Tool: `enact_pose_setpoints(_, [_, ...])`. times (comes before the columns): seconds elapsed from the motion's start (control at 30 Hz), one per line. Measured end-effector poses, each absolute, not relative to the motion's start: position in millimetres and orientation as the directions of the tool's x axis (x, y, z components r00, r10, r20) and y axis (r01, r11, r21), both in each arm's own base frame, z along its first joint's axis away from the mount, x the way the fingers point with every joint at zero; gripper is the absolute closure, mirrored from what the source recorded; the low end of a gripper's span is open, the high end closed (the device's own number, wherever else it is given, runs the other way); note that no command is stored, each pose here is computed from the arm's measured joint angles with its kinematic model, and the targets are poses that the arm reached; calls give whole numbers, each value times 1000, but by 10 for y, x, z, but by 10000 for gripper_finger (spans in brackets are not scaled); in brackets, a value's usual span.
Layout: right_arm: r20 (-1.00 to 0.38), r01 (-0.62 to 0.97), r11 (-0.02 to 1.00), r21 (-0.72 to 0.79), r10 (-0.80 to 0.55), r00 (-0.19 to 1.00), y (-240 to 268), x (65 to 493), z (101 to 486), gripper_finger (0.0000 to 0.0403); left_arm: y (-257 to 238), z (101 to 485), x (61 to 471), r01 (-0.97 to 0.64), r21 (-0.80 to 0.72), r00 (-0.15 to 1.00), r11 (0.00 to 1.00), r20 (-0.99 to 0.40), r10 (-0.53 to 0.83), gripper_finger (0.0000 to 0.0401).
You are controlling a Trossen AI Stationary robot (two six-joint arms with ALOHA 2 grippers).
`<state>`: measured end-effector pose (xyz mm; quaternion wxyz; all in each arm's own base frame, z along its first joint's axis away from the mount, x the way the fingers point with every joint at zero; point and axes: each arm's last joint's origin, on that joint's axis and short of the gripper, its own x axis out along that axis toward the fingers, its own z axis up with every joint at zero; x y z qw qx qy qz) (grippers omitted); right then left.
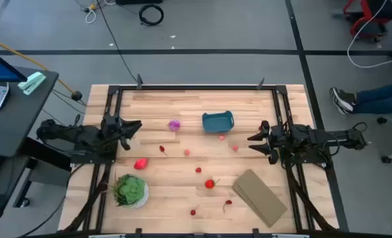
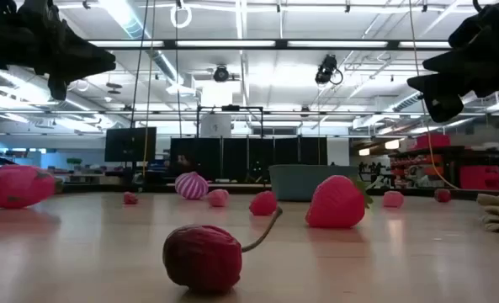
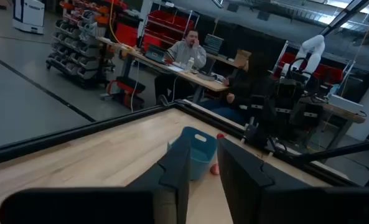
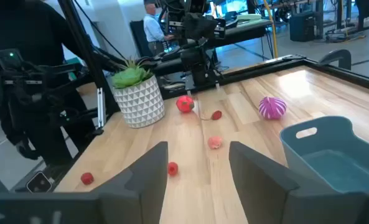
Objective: Pick and placing Produce into tupperware
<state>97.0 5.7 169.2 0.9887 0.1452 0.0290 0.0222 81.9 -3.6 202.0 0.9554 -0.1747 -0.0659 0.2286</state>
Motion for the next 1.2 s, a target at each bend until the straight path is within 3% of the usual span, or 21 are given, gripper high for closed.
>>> enact_pose_setpoints(1.2, [-51,-36,957,288,53,997,57,970,1693,223,-36,2020,819,-414,-364,887,834,46,460,313])
